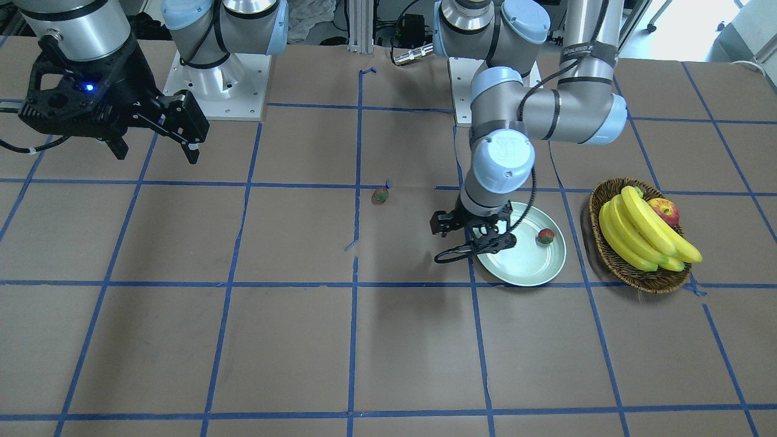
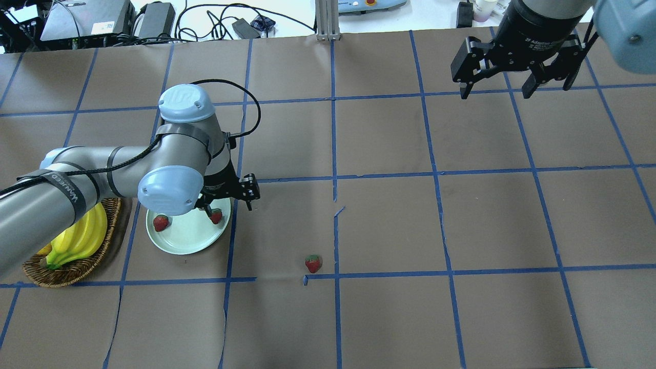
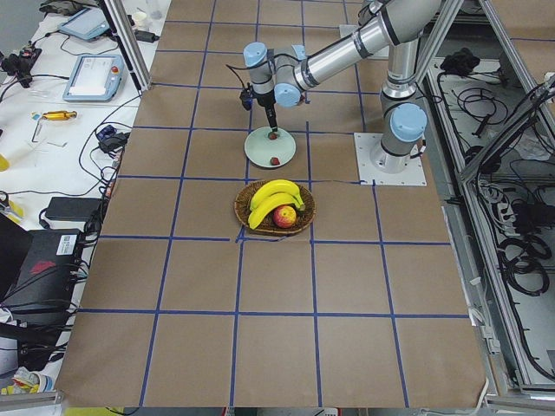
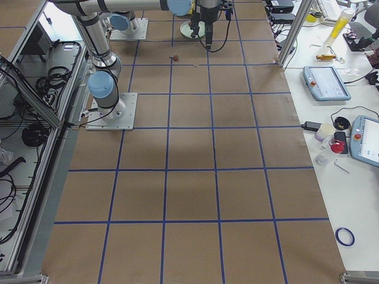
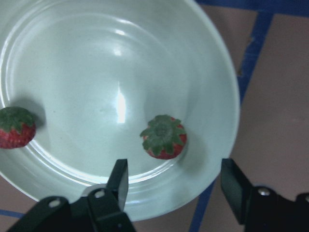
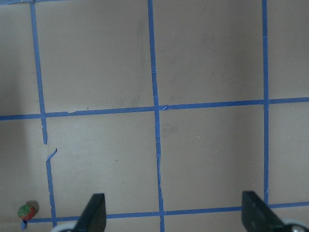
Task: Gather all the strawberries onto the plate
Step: 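Reach the left gripper to the last strawberry and grasp it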
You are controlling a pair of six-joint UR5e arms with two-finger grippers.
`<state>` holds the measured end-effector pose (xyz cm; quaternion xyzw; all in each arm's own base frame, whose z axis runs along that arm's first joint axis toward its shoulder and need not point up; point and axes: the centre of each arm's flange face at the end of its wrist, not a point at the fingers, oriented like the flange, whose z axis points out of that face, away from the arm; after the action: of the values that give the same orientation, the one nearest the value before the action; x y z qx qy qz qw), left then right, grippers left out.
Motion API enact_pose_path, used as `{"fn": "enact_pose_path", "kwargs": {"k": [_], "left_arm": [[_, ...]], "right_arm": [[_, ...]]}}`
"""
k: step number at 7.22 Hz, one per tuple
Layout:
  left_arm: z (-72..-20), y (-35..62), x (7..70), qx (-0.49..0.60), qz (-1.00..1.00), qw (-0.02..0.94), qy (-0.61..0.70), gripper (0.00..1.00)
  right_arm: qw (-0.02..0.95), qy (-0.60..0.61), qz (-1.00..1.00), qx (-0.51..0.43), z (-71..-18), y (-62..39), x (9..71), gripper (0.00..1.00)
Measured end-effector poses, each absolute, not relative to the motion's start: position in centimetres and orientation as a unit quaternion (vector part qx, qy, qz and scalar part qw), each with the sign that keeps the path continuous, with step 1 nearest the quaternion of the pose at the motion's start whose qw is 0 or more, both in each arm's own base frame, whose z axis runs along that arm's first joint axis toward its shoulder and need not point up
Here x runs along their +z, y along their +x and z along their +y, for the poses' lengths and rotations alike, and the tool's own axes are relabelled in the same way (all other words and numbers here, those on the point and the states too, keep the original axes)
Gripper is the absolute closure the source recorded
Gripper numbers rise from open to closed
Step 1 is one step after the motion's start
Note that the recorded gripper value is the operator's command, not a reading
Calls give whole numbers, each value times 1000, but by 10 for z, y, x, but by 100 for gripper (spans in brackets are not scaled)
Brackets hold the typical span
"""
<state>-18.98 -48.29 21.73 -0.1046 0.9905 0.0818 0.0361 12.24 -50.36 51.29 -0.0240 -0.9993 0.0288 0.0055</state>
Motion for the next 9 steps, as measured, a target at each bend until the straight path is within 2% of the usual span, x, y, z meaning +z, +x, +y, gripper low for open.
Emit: {"fn": "enact_pose_path", "kwargs": {"k": [3,4,6,7,9], "left_arm": [[-426,-308,207,90,991,16,-95,11],[-408,-323,197,94,992,18,-83,17],[-392,-328,184,96,992,20,-75,49],[-389,-327,179,99,992,21,-74,57],[-386,-326,172,105,991,27,-74,59]], "right_arm": [[6,-24,-999,28,-504,122,513,0],[6,-24,-999,28,-503,122,512,0],[6,-24,-999,28,-503,122,513,0],[6,-24,-999,28,-503,122,513,0],[6,-24,-999,28,-503,122,513,0]]}}
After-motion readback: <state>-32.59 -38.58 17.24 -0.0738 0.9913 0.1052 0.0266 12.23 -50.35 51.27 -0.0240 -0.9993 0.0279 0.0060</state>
